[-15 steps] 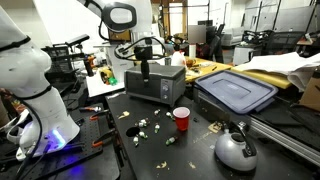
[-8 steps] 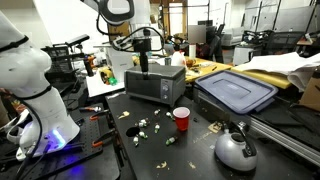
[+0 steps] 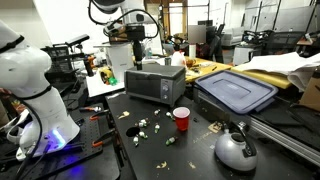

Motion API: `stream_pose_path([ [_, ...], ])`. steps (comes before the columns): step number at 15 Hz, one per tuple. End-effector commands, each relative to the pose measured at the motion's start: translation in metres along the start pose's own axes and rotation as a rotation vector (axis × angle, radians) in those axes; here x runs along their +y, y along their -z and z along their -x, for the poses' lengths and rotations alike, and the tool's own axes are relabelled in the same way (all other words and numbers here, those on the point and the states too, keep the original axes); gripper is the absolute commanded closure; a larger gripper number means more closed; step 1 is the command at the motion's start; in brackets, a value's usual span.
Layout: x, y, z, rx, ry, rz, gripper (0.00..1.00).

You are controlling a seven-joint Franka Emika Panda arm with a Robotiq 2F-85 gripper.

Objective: Put one sweet in the cup

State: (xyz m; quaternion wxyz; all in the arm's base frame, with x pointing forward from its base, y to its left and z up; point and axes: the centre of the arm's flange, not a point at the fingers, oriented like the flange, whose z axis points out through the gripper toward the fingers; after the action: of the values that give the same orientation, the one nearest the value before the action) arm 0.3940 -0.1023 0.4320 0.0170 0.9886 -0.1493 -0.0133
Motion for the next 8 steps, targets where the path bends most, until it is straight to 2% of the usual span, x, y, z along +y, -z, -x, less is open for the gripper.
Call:
stream_pose_path([
  [1, 0.002, 0.018, 0.01, -0.018, 0.094, -0.023, 0.0],
  [8, 0.001, 0.008, 0.008, -0.014, 0.089, -0.003, 0.0],
])
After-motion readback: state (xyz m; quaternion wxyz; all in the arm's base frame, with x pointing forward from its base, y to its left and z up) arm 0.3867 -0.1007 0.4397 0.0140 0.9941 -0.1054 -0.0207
